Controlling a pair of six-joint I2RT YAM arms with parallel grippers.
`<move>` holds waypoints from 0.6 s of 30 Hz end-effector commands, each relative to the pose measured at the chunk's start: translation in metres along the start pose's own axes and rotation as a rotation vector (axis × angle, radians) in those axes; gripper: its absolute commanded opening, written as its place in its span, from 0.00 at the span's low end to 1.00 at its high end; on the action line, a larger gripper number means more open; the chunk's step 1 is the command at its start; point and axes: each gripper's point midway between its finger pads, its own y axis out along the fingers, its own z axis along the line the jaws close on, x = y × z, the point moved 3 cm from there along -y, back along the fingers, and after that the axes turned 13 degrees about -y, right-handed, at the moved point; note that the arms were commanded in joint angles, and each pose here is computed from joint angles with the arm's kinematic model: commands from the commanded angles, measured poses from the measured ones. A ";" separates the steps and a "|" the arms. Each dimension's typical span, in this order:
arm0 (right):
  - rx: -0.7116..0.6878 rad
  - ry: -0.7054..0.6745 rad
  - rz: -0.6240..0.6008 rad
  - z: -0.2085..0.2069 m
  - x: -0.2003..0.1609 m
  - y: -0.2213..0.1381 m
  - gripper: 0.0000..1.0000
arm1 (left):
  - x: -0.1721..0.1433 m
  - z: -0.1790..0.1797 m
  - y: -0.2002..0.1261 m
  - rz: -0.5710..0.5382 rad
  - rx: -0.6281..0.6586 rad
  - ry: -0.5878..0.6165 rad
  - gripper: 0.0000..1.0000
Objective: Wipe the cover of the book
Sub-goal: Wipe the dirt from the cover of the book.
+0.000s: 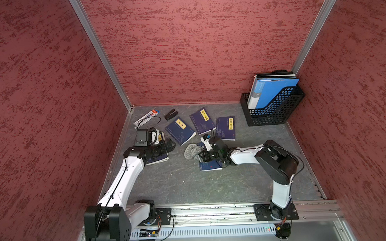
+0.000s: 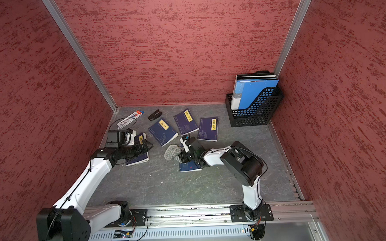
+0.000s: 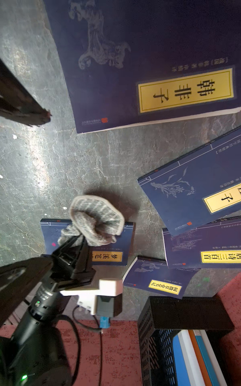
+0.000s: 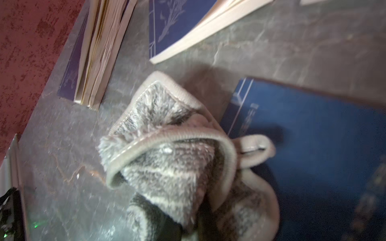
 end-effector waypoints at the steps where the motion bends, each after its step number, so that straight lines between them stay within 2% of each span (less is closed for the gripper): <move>1: -0.095 0.015 0.206 -0.037 -0.052 0.012 0.04 | 0.001 -0.002 -0.009 -0.019 -0.015 0.006 1.00; 4: -0.088 -0.004 0.211 -0.037 -0.047 0.015 0.04 | 0.002 -0.001 -0.010 -0.025 -0.014 -0.003 1.00; 8: -0.062 0.003 0.239 -0.029 -0.060 0.006 0.03 | 0.003 -0.002 -0.011 -0.030 -0.020 -0.008 1.00; 18: -0.010 0.016 0.340 0.022 -0.144 -0.039 0.04 | 0.003 0.004 -0.003 -0.017 -0.009 -0.022 1.00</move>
